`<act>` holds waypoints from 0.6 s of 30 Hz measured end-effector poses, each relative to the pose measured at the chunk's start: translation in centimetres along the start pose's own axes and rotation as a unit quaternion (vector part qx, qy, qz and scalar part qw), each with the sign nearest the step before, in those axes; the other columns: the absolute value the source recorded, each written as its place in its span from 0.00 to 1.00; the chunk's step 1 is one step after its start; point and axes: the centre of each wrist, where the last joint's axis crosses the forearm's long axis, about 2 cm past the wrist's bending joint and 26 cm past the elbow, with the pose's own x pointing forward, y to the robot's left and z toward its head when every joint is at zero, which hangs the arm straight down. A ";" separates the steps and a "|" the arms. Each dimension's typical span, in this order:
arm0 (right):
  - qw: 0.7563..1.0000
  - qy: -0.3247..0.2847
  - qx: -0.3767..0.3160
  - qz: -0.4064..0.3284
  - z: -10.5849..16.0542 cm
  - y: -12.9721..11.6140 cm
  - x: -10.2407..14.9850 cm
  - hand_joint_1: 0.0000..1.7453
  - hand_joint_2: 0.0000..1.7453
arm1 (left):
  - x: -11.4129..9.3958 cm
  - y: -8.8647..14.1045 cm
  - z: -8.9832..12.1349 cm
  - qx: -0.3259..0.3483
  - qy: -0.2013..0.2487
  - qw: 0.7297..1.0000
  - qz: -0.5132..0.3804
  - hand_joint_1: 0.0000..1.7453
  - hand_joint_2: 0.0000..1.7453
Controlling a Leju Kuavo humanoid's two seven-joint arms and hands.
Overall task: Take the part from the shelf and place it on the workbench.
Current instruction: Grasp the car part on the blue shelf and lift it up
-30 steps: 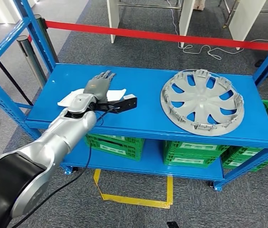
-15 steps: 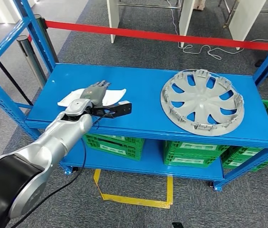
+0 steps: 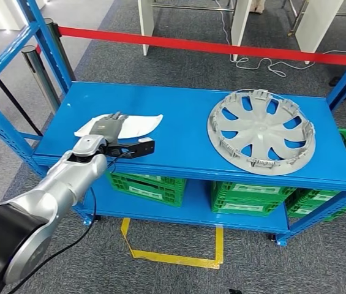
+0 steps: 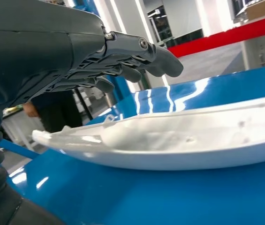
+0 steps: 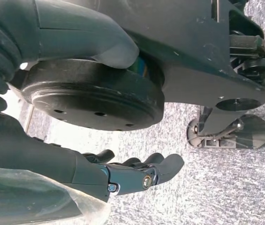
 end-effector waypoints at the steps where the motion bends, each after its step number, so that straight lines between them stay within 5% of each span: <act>1: 1.000 -0.003 0.000 -0.004 0.0 0.0 0.0 0.00 1.00 | -0.2 -0.1 0.0 0.000 0.003 1.000 -0.004 0.00 1.00; 18: 0.998 -0.022 0.004 -0.062 -0.1 -0.3 -0.2 0.00 1.00 | -3.6 -0.4 0.2 0.022 0.053 0.996 -0.070 0.00 1.00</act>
